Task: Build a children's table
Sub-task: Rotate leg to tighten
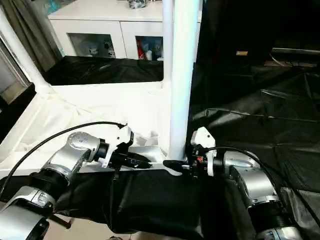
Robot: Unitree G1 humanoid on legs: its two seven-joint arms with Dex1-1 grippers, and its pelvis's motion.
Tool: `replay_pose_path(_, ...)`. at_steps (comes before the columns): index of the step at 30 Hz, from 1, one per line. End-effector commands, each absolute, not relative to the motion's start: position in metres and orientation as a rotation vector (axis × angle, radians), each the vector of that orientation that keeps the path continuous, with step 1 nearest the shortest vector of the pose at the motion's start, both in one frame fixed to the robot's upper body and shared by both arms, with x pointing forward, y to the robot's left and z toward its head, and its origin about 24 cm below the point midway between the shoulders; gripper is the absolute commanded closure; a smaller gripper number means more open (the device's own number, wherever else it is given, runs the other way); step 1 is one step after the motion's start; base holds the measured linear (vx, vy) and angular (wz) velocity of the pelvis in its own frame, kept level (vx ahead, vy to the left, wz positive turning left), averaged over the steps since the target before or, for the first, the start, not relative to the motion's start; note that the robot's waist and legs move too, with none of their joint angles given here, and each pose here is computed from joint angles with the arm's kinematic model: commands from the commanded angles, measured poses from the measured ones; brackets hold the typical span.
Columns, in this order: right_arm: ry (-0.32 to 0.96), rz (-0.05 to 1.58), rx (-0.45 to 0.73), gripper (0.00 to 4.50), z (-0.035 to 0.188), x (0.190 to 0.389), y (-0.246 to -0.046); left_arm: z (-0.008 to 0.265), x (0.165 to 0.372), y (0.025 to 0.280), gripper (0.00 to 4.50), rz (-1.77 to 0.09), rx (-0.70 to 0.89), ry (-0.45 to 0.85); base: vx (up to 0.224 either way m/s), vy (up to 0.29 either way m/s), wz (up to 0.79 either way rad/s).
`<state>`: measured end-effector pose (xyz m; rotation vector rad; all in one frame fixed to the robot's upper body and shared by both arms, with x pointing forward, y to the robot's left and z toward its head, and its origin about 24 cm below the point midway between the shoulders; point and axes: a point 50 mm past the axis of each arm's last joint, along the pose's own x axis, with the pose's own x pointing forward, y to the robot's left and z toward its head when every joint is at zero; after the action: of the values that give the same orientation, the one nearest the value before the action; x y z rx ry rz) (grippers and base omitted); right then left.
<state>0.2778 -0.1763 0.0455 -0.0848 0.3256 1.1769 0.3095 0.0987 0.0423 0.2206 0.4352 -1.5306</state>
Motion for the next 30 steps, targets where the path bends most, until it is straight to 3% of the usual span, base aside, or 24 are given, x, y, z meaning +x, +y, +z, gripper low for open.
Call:
replay_pose_path(1,0.329,1.198,-0.059,1.85,0.041,0.273,-0.166,0.052,0.311,0.087,4.50,-1.548,0.205,0.348,0.000,0.000,0.00)
replay_pose_path(2,0.329,1.195,-0.058,1.86,0.041,0.273,-0.166,0.052,0.311,0.087,4.50,-1.545,0.206,0.347,0.000,0.000,0.00)
replay_pose_path(6,0.333,0.925,-0.055,1.86,0.027,0.288,-0.164,0.049,0.325,0.080,4.50,-1.348,0.225,0.336,0.000,0.000,0.00)
replay_pose_path(7,0.348,0.794,-0.073,1.86,0.021,0.295,-0.163,0.049,0.330,0.073,4.50,-1.270,0.219,0.321,0.000,0.000,0.00)
replay_pose_path(16,0.356,0.484,-0.011,1.87,0.012,0.312,-0.141,0.047,0.342,0.048,4.50,-1.048,0.220,0.299,0.000,0.000,0.00)
replay_pose_path(18,0.359,0.480,-0.020,1.87,0.010,0.312,-0.132,0.047,0.342,0.044,4.50,-1.041,0.218,0.293,0.000,0.000,0.00)
replay_pose_path(21,0.321,0.664,0.030,1.17,0.014,0.304,-0.111,0.047,0.339,0.042,4.50,-1.102,0.235,0.281,0.000,0.000,0.00)
replay_pose_path(26,0.308,0.801,0.010,0.66,0.019,0.295,-0.113,0.047,0.331,0.049,4.50,-1.234,0.232,0.270,0.000,0.000,0.00)
replay_pose_path(30,0.298,0.933,-0.003,0.66,0.025,0.285,-0.121,0.047,0.324,0.058,4.50,-1.349,0.238,0.281,0.000,0.000,0.00)
